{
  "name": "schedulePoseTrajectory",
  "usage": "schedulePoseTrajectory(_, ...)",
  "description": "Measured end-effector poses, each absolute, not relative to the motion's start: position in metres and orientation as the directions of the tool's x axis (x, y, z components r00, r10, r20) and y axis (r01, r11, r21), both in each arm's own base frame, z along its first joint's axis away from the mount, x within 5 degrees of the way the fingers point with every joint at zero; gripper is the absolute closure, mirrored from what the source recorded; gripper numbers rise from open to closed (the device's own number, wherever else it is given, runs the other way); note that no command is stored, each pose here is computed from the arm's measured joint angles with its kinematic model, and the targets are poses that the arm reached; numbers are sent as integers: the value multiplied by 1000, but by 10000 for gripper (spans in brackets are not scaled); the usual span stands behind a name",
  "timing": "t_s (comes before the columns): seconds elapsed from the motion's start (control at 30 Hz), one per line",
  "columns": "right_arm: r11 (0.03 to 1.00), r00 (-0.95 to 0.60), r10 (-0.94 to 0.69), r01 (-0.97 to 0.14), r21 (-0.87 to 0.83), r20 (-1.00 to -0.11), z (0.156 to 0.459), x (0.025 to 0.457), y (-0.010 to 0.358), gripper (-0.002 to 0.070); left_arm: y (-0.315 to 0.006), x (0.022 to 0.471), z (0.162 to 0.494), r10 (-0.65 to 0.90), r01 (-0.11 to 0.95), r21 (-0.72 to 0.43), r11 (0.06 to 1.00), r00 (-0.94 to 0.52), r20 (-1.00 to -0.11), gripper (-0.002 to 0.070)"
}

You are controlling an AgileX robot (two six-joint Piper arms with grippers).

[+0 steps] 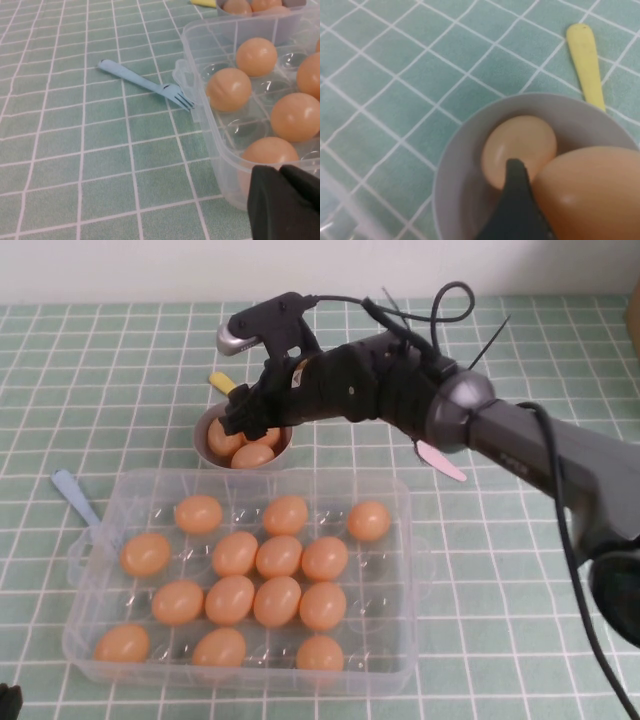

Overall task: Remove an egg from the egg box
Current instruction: Place the egg in the bowl

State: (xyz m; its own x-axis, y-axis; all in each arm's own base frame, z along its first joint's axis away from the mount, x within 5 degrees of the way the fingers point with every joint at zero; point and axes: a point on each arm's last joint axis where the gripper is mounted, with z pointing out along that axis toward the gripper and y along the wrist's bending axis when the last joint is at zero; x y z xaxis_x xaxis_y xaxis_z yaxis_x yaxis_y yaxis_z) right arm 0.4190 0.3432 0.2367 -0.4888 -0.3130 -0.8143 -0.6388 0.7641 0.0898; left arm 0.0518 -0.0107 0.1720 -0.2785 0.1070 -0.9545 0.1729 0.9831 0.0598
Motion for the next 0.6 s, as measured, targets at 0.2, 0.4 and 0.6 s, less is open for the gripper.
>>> schedulePoseTrajectory(0.2,766,-495,-314,-636,91,-810,216,430,351,219,-11,52,172,107,173,60,983,-278,-954,680)
schedulePoseTrajectory(0.4,769,-501,-316,-633,93,-805,211,432,351,219,-11,52,172,107,173,60,983,-278,-954,680)
schedulePoseTrajectory(0.6,769,-501,-316,-633,93,-806,211,432,351,210,-11,52,172,107,173,60,983,-278,-954,680)
